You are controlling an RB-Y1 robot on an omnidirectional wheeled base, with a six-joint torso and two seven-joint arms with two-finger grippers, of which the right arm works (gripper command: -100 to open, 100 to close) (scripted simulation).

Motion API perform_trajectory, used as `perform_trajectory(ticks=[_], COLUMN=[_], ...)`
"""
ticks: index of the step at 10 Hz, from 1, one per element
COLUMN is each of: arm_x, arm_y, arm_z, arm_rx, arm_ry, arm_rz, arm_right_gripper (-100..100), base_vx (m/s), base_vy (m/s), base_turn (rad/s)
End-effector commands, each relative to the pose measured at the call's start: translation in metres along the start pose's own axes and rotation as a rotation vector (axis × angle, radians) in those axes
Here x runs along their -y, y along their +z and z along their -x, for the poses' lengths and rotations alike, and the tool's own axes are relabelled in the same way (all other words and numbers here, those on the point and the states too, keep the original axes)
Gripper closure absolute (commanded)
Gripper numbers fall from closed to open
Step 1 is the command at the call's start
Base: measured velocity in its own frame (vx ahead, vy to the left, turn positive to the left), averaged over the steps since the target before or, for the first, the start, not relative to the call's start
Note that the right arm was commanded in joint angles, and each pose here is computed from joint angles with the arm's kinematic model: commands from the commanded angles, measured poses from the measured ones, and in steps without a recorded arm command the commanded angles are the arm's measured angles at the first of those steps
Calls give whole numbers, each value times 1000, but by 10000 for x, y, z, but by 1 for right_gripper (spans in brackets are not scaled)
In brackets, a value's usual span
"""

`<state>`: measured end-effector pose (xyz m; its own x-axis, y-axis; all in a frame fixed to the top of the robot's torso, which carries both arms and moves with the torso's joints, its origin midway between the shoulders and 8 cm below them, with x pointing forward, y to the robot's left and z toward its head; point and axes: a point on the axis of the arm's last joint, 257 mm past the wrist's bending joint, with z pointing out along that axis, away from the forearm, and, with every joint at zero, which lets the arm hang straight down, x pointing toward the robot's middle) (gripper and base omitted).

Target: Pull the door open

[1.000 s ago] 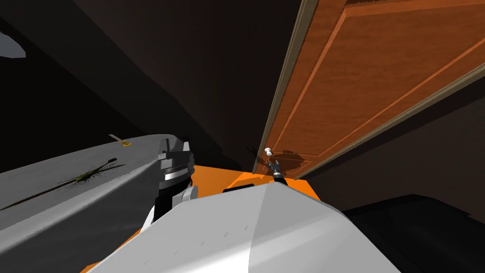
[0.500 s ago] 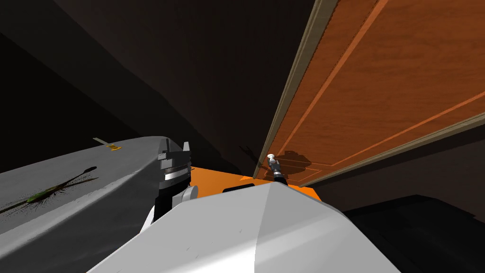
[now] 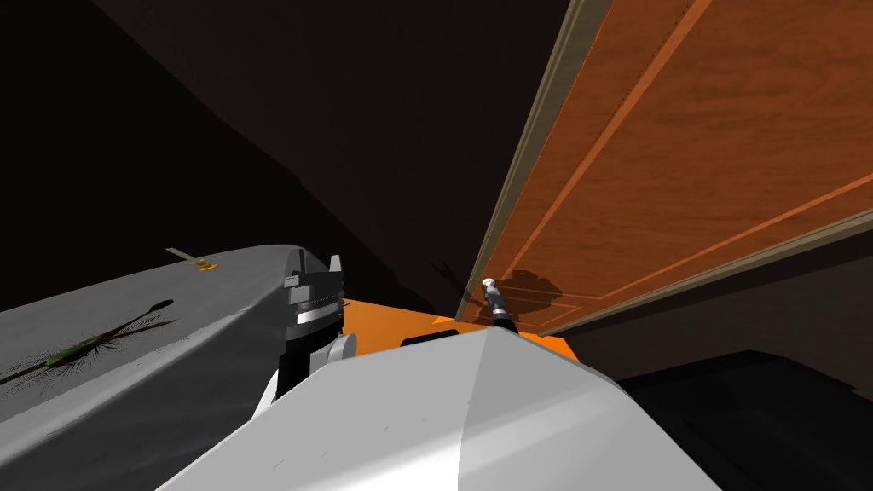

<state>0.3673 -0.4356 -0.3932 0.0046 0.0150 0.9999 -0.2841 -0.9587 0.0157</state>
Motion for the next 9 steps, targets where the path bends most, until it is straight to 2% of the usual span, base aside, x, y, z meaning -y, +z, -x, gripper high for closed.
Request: perform_trajectory(ticks=[1, 3, 5, 9], arm_x=[-1, 9, 19, 56], arm_y=[4, -29, -58, -168], arm_z=[-14, 5, -1, -13], arm_rx=[-5, 1, -1, -3], arm_ry=[2, 1, 2, 9], arm_rz=[1, -13, -31, -92], arm_right_gripper=[100, 100, 100, 100], base_vx=[-8, -49, -175, -200], base_vy=[2, -4, -27, -18], base_turn=[-2, 34, 94, 99])
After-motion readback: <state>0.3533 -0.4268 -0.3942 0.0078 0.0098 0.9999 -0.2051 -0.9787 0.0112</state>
